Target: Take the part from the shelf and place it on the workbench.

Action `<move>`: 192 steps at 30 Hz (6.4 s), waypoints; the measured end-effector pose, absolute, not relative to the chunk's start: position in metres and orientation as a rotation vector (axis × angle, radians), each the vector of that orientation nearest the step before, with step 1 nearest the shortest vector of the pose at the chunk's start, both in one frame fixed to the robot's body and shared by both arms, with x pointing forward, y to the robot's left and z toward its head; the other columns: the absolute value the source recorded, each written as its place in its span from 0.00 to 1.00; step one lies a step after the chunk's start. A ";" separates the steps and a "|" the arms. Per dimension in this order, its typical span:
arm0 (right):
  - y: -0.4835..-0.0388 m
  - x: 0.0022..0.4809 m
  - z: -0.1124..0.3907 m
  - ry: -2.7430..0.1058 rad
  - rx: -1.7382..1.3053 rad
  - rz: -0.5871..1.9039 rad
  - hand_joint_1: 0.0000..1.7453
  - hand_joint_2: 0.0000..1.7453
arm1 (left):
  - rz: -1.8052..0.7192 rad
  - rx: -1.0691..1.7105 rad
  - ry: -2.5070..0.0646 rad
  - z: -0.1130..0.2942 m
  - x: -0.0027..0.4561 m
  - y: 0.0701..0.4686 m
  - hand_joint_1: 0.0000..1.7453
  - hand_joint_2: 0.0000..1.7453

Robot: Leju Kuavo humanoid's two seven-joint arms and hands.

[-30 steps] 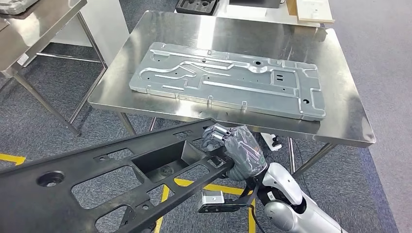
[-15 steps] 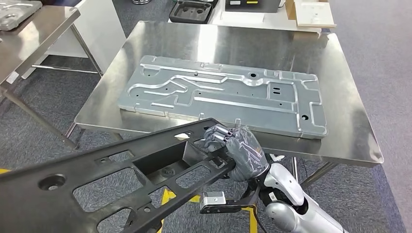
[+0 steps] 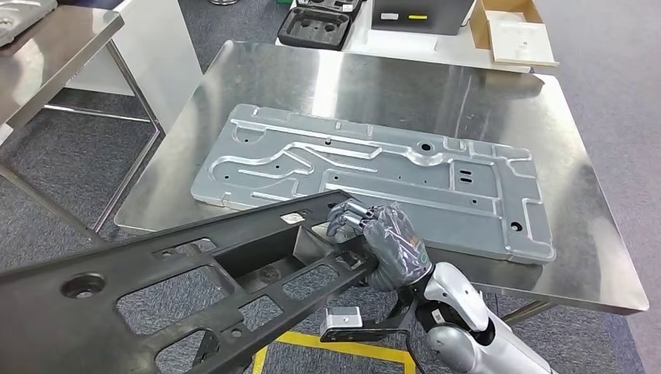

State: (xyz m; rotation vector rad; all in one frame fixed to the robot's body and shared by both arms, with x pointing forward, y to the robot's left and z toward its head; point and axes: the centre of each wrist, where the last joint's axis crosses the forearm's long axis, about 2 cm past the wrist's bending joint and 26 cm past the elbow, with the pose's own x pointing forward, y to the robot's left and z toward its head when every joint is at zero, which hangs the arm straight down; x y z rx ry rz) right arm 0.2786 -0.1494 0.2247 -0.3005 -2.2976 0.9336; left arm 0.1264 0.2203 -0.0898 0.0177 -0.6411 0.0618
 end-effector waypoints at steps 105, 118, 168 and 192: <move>-0.362 0.298 0.231 -1.605 -1.428 1.140 0.00 0.00 | 0.097 0.004 -0.662 -0.094 0.114 0.223 0.00 0.00; -0.343 0.297 0.254 -1.817 -1.305 0.978 0.00 0.00 | 0.095 0.004 -0.678 -0.092 0.122 0.224 0.00 0.00; -0.323 0.218 0.253 -2.166 -1.228 0.503 0.00 0.00 | 0.098 0.030 -0.645 -0.095 0.106 0.222 0.00 0.00; -0.292 0.194 0.071 -1.913 -0.726 -0.181 0.00 0.00 | 0.282 0.072 -0.613 -0.102 0.080 0.234 0.00 0.00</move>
